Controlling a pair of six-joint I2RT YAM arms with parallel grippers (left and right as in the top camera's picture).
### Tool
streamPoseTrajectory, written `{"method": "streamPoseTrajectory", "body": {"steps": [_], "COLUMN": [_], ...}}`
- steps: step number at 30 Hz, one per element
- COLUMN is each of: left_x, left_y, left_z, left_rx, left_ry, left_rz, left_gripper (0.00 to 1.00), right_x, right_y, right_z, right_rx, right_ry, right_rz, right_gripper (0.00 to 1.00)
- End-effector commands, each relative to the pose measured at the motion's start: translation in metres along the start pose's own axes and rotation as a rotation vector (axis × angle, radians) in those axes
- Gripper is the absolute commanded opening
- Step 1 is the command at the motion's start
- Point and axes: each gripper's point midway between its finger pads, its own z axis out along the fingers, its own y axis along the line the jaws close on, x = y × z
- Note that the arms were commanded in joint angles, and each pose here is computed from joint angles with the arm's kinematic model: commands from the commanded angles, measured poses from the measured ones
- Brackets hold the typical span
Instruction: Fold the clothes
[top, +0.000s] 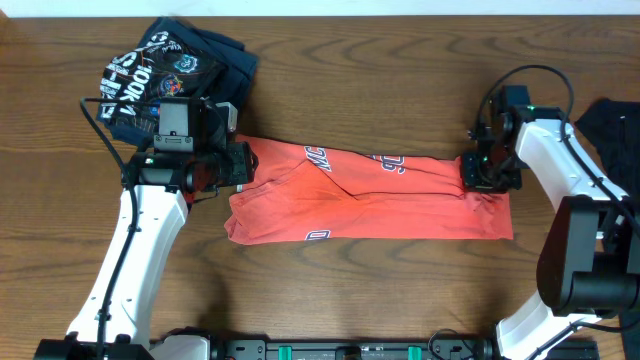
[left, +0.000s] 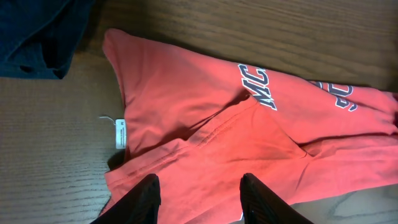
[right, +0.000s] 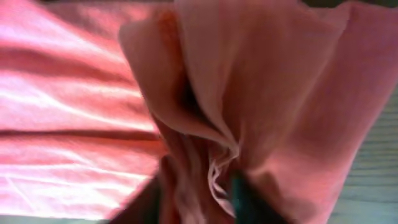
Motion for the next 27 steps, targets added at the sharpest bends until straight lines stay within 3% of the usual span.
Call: {"method": "streamPoseTrajectory", "body": {"steps": [1, 7, 12, 15, 23, 27], "left_x": [-0.006, -0.006, -0.006, -0.006, -0.006, -0.006], "left_y": [0.002, 0.001, 0.002, 0.001, 0.001, 0.002], "left_z": [-0.004, -0.004, -0.004, -0.004, -0.004, -0.004], "left_rx": [-0.011, -0.011, -0.011, -0.011, -0.011, -0.011], "left_ry": [-0.02, -0.019, -0.02, -0.019, -0.019, -0.02], "left_rz": [0.004, 0.004, 0.004, 0.004, 0.003, 0.004], "left_gripper": [0.44, 0.44, 0.44, 0.44, 0.44, 0.44], "right_x": [-0.013, -0.028, -0.035, -0.034, 0.014, 0.039], "right_y": [-0.002, -0.014, -0.046, -0.051, -0.002, 0.032], "right_z": [-0.018, -0.036, -0.034, -0.027, 0.013, 0.019], "right_rx": [-0.027, -0.124, -0.127, -0.128, -0.212, -0.323], "right_ry": [-0.081, -0.172, -0.203, -0.195, -0.014, 0.068], "right_rz": [0.041, 0.138, 0.289, 0.321, 0.261, 0.135], "right_gripper": [0.47, 0.5, 0.13, 0.01, 0.01, 0.01]}}
